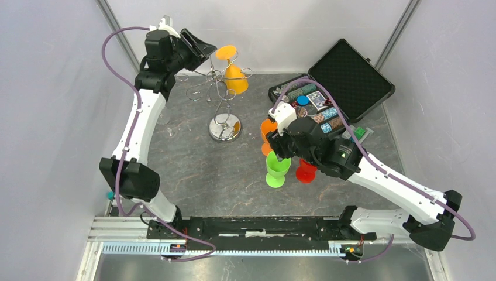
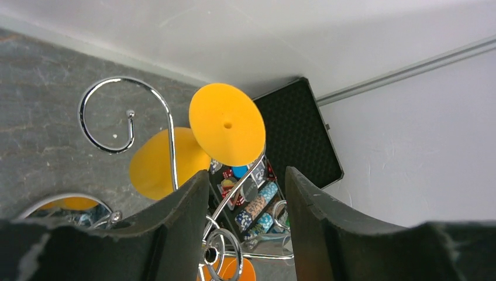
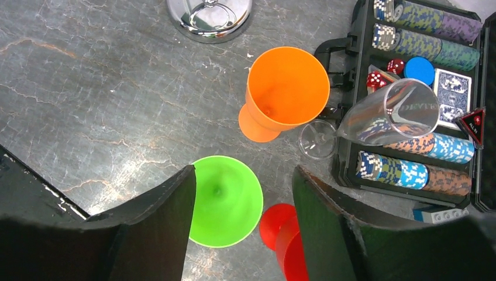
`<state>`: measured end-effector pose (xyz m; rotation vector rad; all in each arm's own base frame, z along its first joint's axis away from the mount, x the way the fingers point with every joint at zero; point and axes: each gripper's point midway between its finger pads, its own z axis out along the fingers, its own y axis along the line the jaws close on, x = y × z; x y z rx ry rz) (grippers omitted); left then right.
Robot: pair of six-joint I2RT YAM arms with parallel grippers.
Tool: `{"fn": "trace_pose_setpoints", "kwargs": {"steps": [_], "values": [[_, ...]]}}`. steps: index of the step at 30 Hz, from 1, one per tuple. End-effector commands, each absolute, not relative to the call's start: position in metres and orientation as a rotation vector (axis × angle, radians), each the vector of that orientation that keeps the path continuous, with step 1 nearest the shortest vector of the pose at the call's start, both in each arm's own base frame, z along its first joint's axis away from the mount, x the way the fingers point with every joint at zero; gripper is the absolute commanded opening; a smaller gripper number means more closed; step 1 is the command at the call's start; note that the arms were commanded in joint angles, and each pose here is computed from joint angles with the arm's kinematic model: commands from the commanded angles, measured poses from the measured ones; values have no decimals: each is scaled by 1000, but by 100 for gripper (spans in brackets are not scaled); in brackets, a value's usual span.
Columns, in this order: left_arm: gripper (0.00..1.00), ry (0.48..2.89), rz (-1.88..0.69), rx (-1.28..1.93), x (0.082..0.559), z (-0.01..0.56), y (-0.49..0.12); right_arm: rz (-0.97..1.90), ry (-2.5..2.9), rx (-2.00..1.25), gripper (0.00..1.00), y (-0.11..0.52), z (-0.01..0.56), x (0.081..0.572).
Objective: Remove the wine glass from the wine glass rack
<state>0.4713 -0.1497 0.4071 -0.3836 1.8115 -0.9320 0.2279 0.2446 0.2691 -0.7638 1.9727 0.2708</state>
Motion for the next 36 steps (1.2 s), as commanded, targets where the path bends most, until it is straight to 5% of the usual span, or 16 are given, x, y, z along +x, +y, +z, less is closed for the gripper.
{"fn": "trace_pose_setpoints", "kwargs": {"steps": [1, 24, 36], "values": [[54, 1822, -929, -422, 473, 412, -153, 332, 1922, -656, 66, 243, 286, 232], [50, 1915, -964, -393, 500, 378, -171, 444, 1852, -637, 64, 248, 273, 227], [43, 1834, -1236, -486, 507, 388, -192, 497, 1830, -608, 63, 248, 275, 223]]}}
